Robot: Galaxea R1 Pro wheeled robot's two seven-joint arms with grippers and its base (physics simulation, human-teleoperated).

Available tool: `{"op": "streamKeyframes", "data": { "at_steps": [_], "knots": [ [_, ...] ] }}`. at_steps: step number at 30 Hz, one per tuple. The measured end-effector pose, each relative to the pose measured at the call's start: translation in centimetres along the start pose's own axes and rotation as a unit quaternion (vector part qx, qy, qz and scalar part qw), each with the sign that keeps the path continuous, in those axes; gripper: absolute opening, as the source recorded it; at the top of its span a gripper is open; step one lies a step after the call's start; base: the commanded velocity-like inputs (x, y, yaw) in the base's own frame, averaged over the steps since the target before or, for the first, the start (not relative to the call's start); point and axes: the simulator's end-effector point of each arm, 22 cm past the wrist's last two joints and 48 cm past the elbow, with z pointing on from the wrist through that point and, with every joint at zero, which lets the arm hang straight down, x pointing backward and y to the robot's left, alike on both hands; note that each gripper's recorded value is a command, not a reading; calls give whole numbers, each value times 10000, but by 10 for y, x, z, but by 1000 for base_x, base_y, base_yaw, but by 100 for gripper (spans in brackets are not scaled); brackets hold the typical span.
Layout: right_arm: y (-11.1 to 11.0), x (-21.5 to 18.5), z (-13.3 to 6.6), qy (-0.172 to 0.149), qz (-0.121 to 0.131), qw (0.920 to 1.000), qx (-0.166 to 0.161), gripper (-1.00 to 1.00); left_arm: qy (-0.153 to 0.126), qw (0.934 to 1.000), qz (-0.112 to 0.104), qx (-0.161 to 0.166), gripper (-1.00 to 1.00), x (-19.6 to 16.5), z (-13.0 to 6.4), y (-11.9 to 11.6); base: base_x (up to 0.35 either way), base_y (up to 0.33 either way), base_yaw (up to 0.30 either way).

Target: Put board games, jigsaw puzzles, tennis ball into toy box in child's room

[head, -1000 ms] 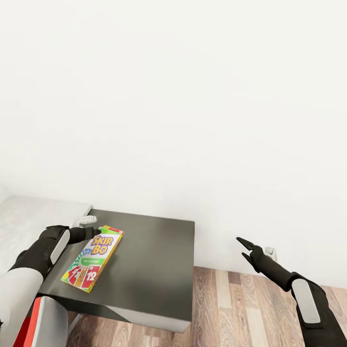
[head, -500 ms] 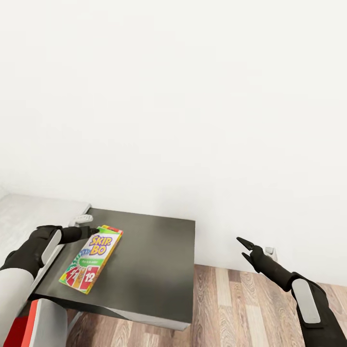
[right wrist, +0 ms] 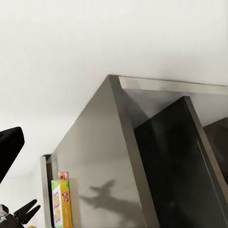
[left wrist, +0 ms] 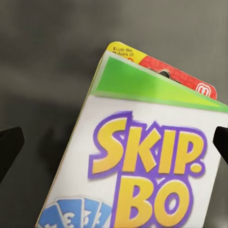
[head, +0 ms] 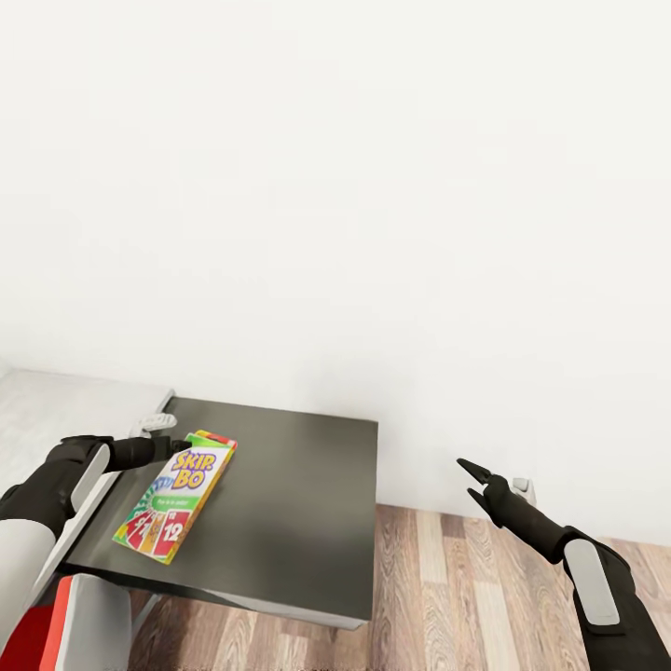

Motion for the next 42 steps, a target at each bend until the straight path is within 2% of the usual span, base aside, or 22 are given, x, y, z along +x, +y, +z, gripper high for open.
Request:
{"op": "streamKeyframes", "data": {
  "at_steps": [21, 28, 42],
  "knots": [
    [-17, 7, 4, 74, 76, 9999, 131, 100, 162, 9999, -25, -30, 100, 15, 13, 8, 0, 0, 0],
    [-22, 8, 5, 87, 95, 9998, 168, 100, 215, 9997, -34, 109, 100, 19, 16, 5, 0, 0, 0],
    [-25, 9, 6, 87, 82, 9997, 228, 100, 233, 9996, -41, 143, 100, 21, 18, 4, 0, 0, 0]
  ]
}}
